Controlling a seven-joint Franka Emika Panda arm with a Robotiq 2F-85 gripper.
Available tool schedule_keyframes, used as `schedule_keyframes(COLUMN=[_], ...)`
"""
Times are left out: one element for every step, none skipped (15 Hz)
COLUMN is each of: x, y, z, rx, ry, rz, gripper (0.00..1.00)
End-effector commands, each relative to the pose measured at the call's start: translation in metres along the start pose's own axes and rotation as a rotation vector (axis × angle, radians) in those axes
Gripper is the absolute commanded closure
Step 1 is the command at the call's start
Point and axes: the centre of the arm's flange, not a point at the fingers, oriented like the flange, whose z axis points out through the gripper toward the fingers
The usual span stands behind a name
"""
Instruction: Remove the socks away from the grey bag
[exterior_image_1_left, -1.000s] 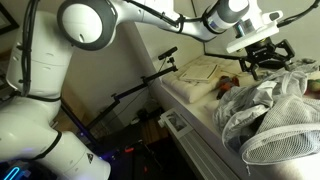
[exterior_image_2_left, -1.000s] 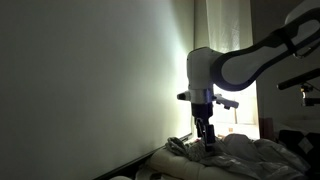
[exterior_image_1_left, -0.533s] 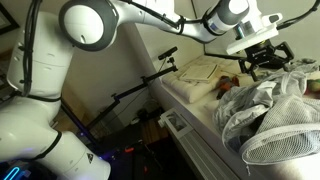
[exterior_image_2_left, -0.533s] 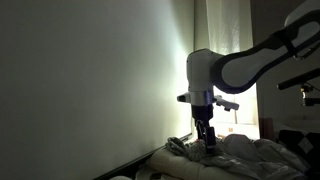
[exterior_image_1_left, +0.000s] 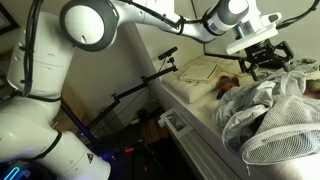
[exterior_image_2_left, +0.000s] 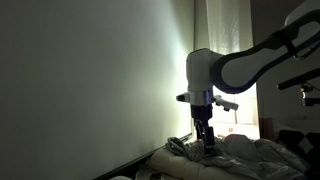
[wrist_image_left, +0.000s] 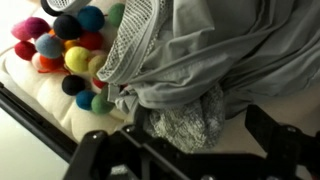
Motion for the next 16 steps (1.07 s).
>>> schedule_keyframes(x=[0.0, 0.001, 0.001, 0.002, 0.002, 0.002, 0.002, 0.003, 0.002, 0.002, 0.001, 0.0, -0.002, -0.003, -0.004, -0.003], y=[0.003, 0.003, 0.002, 0.002, 0.002, 0.002, 0.002, 0.001, 0.0, -0.001, -0.002, -0.003, -0.005, -0.006, -0.008, -0.009], z=[-0.008, -0.007, -0.006, -0.006, -0.006, -0.006, -0.006, -0.006, -0.008, -0.01, -0.013, -0.015, -0.02, -0.025, -0.03, -0.036], rx=[-0.022, -0.027, -0.027, -0.028, -0.031, -0.032, -0.033, -0.036, -0.038, -0.037, -0.03, -0.026, -0.028, -0.041, -0.052, -0.065], ry=[0.015, 0.014, 0.015, 0.015, 0.015, 0.016, 0.015, 0.014, 0.016, 0.017, 0.018, 0.021, 0.026, 0.028, 0.03, 0.034], rz=[0.023, 0.016, 0.014, 0.014, 0.012, 0.012, 0.011, 0.008, 0.005, 0.003, -0.003, -0.006, -0.003, -0.004, -0.004, -0.002], gripper=[0.25, 0.26, 0.35, 0.42, 0.51, 0.58, 0.66, 0.73, 0.82, 0.88, 0.96, 0.98, 0.98, 0.96, 0.98, 0.96])
